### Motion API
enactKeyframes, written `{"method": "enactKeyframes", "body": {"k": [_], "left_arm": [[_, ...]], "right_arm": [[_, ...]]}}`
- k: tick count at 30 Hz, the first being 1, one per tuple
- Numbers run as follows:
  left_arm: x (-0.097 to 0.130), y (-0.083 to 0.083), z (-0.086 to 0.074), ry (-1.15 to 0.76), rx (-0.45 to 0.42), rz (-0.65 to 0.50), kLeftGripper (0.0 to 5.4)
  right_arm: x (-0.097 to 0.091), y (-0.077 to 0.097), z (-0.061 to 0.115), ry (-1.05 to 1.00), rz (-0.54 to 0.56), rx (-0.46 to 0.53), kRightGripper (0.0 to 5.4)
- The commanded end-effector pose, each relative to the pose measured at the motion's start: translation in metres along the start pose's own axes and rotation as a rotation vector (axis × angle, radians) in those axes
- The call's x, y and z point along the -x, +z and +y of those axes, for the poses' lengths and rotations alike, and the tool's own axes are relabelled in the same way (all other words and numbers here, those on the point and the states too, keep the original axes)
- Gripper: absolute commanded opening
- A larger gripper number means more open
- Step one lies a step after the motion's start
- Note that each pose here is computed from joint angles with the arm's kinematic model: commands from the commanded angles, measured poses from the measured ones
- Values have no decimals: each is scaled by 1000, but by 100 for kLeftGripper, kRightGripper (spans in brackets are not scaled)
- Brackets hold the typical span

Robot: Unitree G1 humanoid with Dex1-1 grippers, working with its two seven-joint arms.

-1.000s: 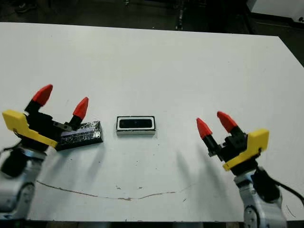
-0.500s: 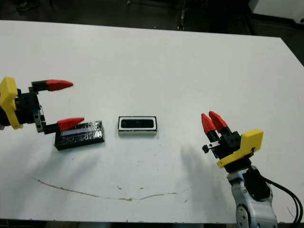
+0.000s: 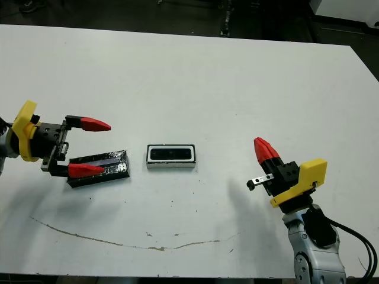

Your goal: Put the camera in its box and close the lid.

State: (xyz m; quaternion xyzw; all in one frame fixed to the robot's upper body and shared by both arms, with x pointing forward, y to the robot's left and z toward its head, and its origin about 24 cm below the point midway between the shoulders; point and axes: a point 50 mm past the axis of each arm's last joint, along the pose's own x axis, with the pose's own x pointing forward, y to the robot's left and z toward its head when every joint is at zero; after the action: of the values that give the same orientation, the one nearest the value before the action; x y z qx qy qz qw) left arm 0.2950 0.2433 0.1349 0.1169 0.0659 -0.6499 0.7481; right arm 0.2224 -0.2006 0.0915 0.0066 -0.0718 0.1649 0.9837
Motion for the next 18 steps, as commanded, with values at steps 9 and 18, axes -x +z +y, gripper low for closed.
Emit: {"method": "enactKeyframes", "body": {"k": [9, 18], "left_arm": [[-2, -16, -12, 22, -2, 56, 540], [-2, -18, -14, 74, -18, 50, 540]], "right_arm": [[3, -4, -2, 6, 18, 6, 1], [4, -6, -1, 9, 28, 12, 1]]}}
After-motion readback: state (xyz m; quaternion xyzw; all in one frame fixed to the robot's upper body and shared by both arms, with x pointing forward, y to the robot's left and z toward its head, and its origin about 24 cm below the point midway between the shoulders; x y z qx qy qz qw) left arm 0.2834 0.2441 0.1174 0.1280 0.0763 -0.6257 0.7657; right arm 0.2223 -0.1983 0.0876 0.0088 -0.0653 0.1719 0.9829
